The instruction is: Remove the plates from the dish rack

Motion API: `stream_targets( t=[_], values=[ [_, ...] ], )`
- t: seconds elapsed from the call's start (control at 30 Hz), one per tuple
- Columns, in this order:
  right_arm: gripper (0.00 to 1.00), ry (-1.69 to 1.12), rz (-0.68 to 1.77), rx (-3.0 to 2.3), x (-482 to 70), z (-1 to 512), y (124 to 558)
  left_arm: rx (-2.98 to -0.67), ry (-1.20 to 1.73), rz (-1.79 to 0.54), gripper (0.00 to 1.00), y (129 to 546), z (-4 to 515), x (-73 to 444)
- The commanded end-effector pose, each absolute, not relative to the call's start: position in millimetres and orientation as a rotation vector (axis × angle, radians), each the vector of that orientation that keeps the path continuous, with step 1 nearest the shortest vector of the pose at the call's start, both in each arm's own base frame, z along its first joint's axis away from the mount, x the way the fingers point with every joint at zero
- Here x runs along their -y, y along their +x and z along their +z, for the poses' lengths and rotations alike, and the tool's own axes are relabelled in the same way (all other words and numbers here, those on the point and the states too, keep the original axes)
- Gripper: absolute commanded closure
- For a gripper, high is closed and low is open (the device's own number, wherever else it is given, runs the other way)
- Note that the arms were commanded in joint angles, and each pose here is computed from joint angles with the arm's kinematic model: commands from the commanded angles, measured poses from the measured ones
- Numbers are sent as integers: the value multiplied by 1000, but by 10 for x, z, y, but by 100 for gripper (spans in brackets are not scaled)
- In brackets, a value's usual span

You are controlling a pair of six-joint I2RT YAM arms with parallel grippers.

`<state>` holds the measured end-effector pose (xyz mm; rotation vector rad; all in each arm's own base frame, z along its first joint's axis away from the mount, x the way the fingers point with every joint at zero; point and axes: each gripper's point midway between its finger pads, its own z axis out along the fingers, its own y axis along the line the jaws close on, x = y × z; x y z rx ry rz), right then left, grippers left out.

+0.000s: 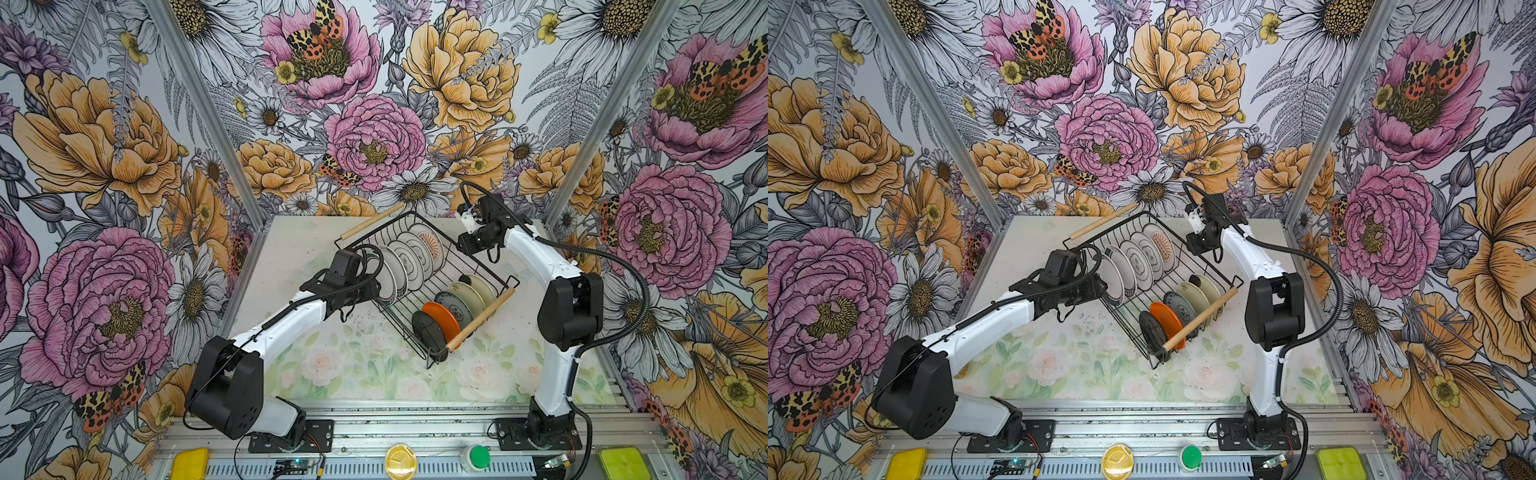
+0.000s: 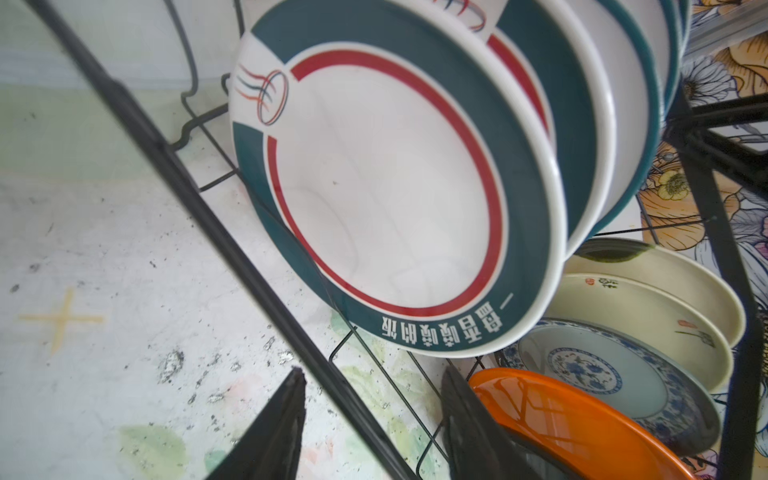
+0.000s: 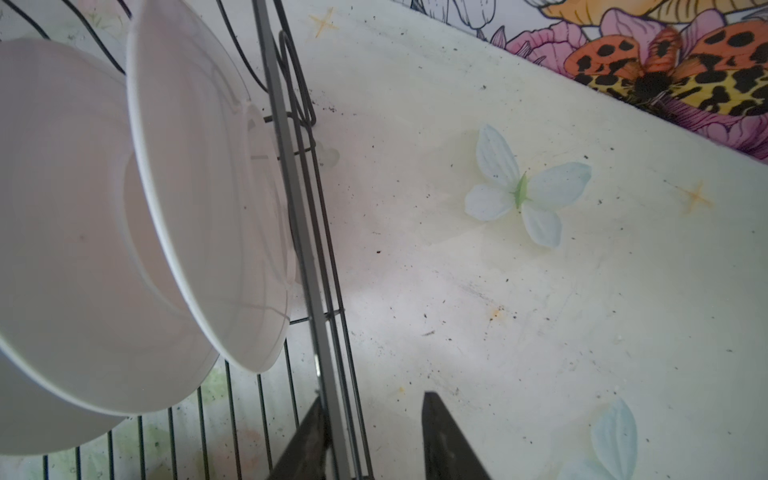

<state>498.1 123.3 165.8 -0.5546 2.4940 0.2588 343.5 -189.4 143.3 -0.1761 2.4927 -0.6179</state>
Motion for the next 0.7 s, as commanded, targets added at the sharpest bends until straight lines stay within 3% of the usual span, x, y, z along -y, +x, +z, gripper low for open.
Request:
stream_targets(
  t=[0.0, 0.1, 0.2, 0.43, 0.67],
  values=[
    [51, -452, 150, -2355, -1011, 2108, 5276, -2559, -195, -521, 31, 3236, 1295, 1722],
    [45, -384, 124, -2335, -890, 2276, 5255, -2528, -197, -516, 20, 3236, 1387, 1659],
    [41, -302, 92, -2306, -755, 2495, 5195, -2491, -207, -502, 16, 3243, 1497, 1550],
    [35, -114, 79, -2259, -523, 2869, 4817, -2414, -270, -465, 11, 3262, 1739, 1171],
    [35, 110, 174, -2265, -395, 2845, 4045, -2323, -375, -411, 14, 3405, 1956, 723]
  ],
)
